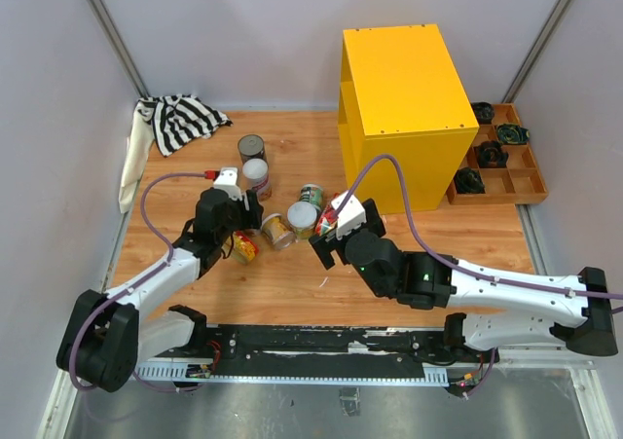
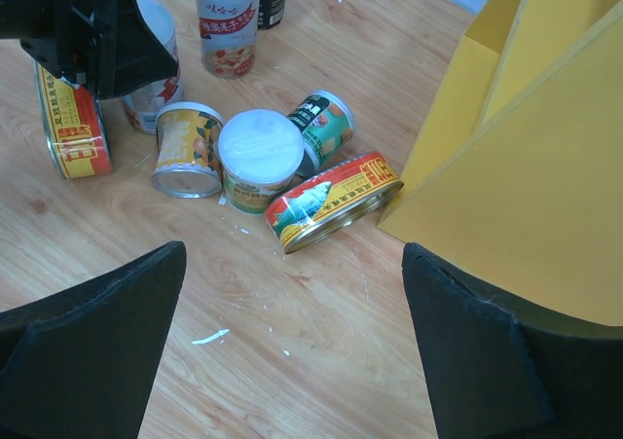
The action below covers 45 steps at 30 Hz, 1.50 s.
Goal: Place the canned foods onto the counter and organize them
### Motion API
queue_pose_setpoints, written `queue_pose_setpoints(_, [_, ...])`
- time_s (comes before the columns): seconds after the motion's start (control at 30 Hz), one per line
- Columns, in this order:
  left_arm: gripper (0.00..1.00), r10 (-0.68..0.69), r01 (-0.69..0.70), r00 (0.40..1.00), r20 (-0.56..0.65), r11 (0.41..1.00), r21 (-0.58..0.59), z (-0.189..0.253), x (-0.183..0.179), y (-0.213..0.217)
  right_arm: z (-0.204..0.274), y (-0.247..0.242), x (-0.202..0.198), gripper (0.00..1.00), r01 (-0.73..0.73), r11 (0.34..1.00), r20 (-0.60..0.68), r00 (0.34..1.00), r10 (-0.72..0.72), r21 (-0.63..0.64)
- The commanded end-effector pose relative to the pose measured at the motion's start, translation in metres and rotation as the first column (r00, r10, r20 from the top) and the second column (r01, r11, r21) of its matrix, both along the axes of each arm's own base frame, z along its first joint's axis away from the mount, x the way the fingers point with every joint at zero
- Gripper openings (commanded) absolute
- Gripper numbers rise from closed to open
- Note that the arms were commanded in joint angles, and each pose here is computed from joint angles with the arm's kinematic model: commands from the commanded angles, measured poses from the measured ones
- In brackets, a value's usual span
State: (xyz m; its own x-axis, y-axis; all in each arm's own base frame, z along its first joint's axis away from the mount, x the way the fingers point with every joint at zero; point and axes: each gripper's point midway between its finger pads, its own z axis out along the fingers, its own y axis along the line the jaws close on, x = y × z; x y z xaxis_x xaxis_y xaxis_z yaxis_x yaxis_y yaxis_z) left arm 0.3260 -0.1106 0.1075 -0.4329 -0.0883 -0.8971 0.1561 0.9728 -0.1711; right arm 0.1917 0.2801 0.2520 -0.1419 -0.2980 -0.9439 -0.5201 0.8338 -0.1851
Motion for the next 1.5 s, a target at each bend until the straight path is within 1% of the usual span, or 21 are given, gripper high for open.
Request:
queue_pose_setpoints(0.0, [0.00,-0.009,0.016,0.985,0.171,0.999,-0.042,0.060,0.013,-0.006,0.007,-0.004,0.004,0.92,0.016,0.999,0.012,1.000,-0.016,0.032])
queue_pose_setpoints(0.33, [0.00,-0.017,0.024,0.963,0.269,0.999,-0.024,0.124,0.019,-0.005,0.016,-0.008,0.005,0.92,0.012,0.999,0.025,1.000,-0.013,0.048])
queue_pose_setpoints(0.5, [0.00,-0.018,0.030,0.942,0.335,0.999,-0.030,0.170,0.017,-0.004,0.038,-0.016,0.003,0.91,0.007,0.996,0.049,0.999,-0.011,0.085])
queue_pose_setpoints(0.67, [0.00,-0.068,0.089,0.926,0.371,0.995,-0.039,0.216,0.018,-0.017,0.067,-0.022,0.004,0.91,-0.001,0.995,0.089,0.996,-0.008,0.104])
queue_pose_setpoints(0.8, [0.00,-0.119,0.154,0.903,0.412,0.987,-0.053,0.258,0.020,-0.036,0.097,-0.026,0.005,0.91,-0.015,0.992,0.139,0.990,-0.002,0.122])
queue_pose_setpoints(0.97, [0.00,-0.215,0.257,0.863,0.457,0.966,-0.032,0.307,0.023,-0.073,0.137,-0.032,0.006,0.91,-0.040,0.991,0.210,0.978,0.012,0.126])
queue_pose_setpoints(1.13, [0.00,-0.309,0.362,0.796,0.520,0.932,0.000,0.367,0.020,-0.116,0.173,-0.031,0.004,0.91,-0.118,0.986,0.283,0.956,0.081,0.116])
queue_pose_setpoints(1.27, [0.00,-0.355,0.426,0.750,0.558,0.905,0.003,0.401,0.016,-0.145,0.196,-0.028,0.003,0.93,-0.199,0.975,0.332,0.930,0.157,0.096])
queue_pose_setpoints(1.37, [0.00,-0.391,0.478,0.714,0.581,0.879,0.005,0.422,0.011,-0.165,0.207,-0.031,0.009,0.94,-0.198,0.978,0.358,0.920,0.160,0.071])
queue_pose_setpoints(1.47, [0.00,-0.423,0.524,0.680,0.600,0.852,0.007,0.439,0.005,-0.182,0.216,-0.034,0.017,0.95,-0.202,0.976,0.376,0.913,0.159,0.080])
